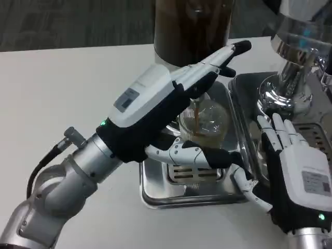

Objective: Grasp the cup under the faucet to collect the drink, then remove the cup.

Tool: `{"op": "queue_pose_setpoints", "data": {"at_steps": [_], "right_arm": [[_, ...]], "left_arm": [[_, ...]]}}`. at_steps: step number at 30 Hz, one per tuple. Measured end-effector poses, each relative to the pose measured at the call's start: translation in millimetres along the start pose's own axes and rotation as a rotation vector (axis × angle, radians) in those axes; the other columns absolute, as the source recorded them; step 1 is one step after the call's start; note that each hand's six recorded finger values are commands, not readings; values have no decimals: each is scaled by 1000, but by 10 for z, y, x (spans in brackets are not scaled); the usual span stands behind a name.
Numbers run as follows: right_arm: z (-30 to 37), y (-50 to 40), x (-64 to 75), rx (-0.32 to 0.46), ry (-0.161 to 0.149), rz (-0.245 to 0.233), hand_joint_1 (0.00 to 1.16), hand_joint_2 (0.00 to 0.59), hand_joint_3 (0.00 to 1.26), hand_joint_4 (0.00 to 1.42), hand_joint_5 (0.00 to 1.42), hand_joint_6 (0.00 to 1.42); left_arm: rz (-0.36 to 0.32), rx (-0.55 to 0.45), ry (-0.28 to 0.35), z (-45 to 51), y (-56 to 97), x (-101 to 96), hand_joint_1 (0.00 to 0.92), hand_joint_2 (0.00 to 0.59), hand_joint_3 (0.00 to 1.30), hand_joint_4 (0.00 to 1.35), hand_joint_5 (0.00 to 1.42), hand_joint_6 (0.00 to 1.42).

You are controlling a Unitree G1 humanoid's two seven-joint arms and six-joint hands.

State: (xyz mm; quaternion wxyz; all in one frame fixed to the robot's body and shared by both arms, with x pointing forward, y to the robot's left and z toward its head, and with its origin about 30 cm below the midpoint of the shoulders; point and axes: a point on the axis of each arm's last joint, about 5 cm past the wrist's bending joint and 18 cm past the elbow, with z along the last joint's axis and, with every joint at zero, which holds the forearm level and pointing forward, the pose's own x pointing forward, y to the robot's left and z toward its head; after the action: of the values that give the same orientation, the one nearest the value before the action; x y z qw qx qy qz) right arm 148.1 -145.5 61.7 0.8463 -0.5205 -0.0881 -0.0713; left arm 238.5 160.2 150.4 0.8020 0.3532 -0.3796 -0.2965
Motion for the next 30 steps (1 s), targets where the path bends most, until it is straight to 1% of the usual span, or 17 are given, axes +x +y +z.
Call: {"op": "queue_pose_setpoints", "data": {"at_steps": [2, 4, 5, 7, 8, 10, 11, 13, 14, 16, 18, 21, 25, 27, 30], "right_arm": [[-2, -3, 2, 13, 1, -2, 299, 376, 111, 42, 69, 164], [-10, -14, 9, 43, 8, -7, 312, 363, 86, 51, 111, 199], [-12, -18, 12, 56, 8, -9, 321, 346, 57, 45, 120, 210], [-12, -31, 19, 106, 2, -12, 336, 319, 13, 16, 121, 220], [-9, -47, 32, 171, -3, -4, 345, 311, 3, 3, 114, 222], [-13, -76, 70, 256, -12, 11, 375, 285, 0, 0, 77, 223], [-25, -94, 109, 312, -17, 18, 402, 282, 0, 0, 63, 225], [-47, -95, 135, 370, -18, 30, 446, 258, 0, 0, 51, 228], [-72, -87, 144, 416, -14, 48, 465, 250, 0, 0, 50, 219], [-119, -61, 155, 477, 0, 81, 500, 232, 0, 0, 39, 216], [-151, -41, 157, 524, 0, 103, 536, 221, 0, 0, 17, 201], [-176, -27, 176, 572, -13, 127, 565, 211, 0, 0, 0, 188], [-211, -12, 251, 624, -29, 158, 593, 194, 0, 0, 0, 162], [-216, 1, 282, 648, -30, 168, 595, 193, 0, 0, 0, 162], [-200, 34, 321, 673, -42, 179, 597, 193, 0, 0, 0, 156]], "left_arm": [[-8, 9, -4, 5, -11, 4, 0, 66, 34, 0, 217, 239], [-18, 13, -9, 12, -31, 11, 0, 67, 34, 0, 217, 239], [-20, 14, -10, 13, -36, 13, 0, 67, 34, 0, 217, 239], [-21, 14, -11, 14, -39, 12, 0, 67, 34, 0, 217, 239], [-21, 15, -10, 13, -38, 9, 0, 67, 34, 0, 217, 239], [-21, 18, -10, 13, -38, 8, 0, 67, 34, 0, 217, 239], [-18, 19, -10, 13, -39, 8, 0, 67, 34, 0, 217, 239], [-16, 19, -10, 13, -39, 7, 0, 67, 34, 0, 217, 239], [-15, 19, -10, 13, -38, 7, 0, 67, 34, 0, 217, 239], [-12, 19, -10, 13, -38, 7, 0, 67, 34, 0, 217, 239], [-11, 19, -10, 13, -38, 7, 0, 67, 34, 0, 217, 239], [-11, 19, -11, 12, -39, 8, 0, 69, 34, 0, 220, 239], [-11, 19, -12, 12, -42, 12, 0, 71, 38, 0, 224, 239], [-10, 19, -13, 13, -44, 14, 0, 71, 40, 0, 226, 239], [-9, 19, -13, 13, -44, 15, 0, 71, 42, 0, 227, 239]]}}
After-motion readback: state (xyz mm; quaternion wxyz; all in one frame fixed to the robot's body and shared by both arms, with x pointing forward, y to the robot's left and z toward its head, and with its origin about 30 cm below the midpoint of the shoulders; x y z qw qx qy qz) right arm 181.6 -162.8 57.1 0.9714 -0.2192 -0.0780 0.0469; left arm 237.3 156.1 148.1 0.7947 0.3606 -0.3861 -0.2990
